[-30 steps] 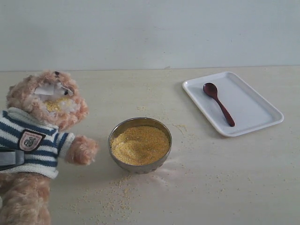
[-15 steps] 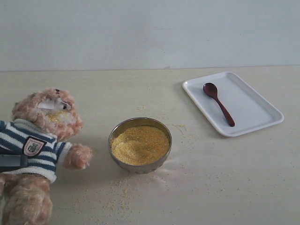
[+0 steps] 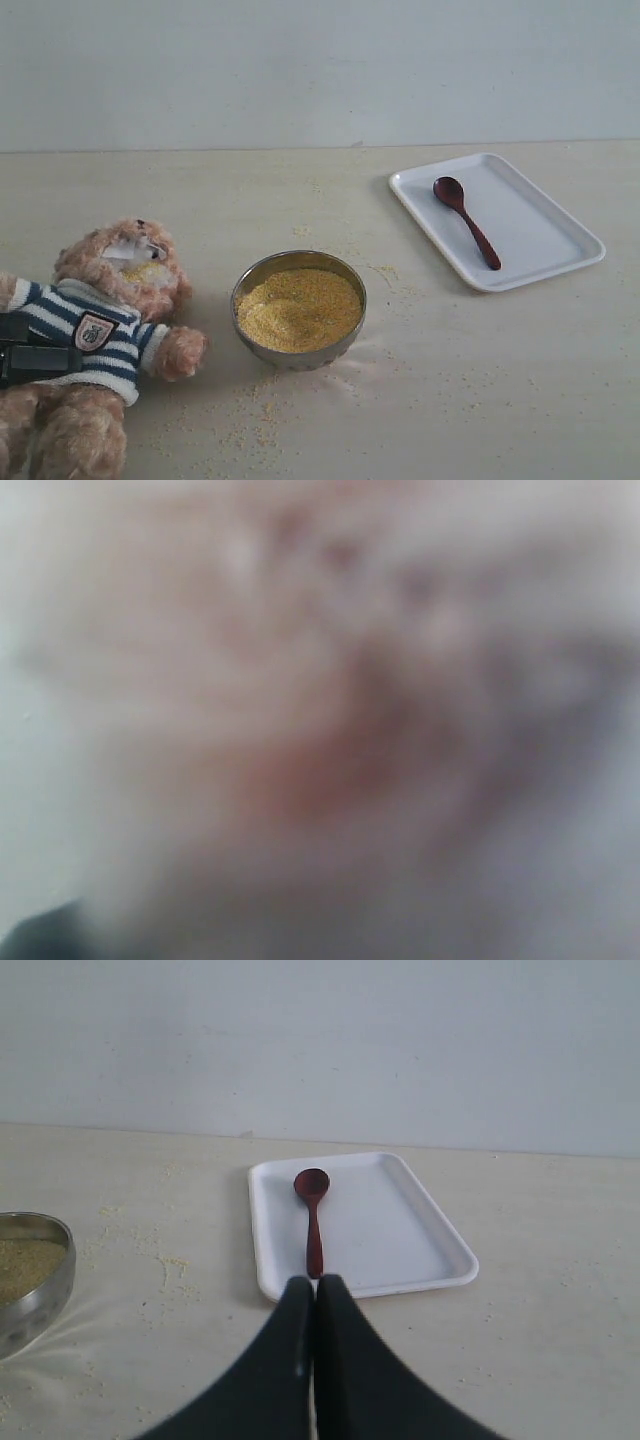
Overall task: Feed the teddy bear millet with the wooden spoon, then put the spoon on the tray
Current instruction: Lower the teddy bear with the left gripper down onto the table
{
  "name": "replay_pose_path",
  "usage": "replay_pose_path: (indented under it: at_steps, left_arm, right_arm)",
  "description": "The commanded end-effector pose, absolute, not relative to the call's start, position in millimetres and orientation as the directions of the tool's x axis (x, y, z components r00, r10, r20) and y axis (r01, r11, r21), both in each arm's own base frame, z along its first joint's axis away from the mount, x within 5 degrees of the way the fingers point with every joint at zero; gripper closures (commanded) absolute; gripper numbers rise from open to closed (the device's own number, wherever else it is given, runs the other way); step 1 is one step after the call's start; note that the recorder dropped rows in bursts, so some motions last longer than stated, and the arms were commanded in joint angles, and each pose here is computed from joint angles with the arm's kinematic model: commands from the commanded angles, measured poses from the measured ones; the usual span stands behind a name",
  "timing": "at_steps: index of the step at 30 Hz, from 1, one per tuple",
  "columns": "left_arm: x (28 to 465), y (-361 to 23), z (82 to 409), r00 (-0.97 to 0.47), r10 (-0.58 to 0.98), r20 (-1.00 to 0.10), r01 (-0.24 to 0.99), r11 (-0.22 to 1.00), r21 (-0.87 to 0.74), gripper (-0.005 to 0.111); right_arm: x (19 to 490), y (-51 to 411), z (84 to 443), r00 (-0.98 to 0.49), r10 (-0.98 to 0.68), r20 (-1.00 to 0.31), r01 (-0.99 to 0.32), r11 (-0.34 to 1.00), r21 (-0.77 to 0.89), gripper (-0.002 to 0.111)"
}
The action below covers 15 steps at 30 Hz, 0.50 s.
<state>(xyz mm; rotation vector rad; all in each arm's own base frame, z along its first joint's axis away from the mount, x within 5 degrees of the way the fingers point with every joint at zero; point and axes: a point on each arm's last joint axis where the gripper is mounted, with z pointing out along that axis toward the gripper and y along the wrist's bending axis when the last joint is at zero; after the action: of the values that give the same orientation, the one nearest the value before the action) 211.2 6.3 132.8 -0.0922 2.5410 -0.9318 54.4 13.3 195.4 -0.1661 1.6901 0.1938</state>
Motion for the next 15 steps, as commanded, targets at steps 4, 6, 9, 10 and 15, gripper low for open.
replay_pose_path:
  at_steps: [4, 6, 9, 10, 15]
  left_arm:
    - [217.1, 10.1, 125.5, -0.893, -0.205, -0.4, 0.089, 0.792, -0.604, 0.072]
    - [218.0, 11.6, 124.8, -0.89, -0.216, -0.401, 0.073, 0.801, -0.594, 0.061]
    - [218.1, 12.0, 124.7, -0.889, -0.219, -0.401, 0.07, 0.803, -0.592, 0.057]
    - [218.4, 12.0, 124.8, -0.888, -0.223, -0.402, 0.067, 0.802, -0.594, 0.057]
    - [218.7, 12.7, 124.5, -0.887, -0.234, -0.397, 0.053, 0.804, -0.592, 0.057]
  right_arm:
    - [54.3, 12.9, 194.5, -0.122, 0.004, -0.992, -0.216, 0.976, 0.03, 0.108]
    - [54.3, 12.9, 194.5, -0.122, 0.004, -0.992, -0.216, 0.976, 0.03, 0.108]
    - [54.3, 12.9, 194.5, -0.122, 0.004, -0.992, -0.216, 0.976, 0.03, 0.108]
    - [54.3, 12.9, 194.5, -0.122, 0.004, -0.992, -0.216, 0.976, 0.03, 0.108]
    - [54.3, 12.9, 194.5, -0.122, 0.004, -0.992, -0.216, 0.976, 0.03, 0.108]
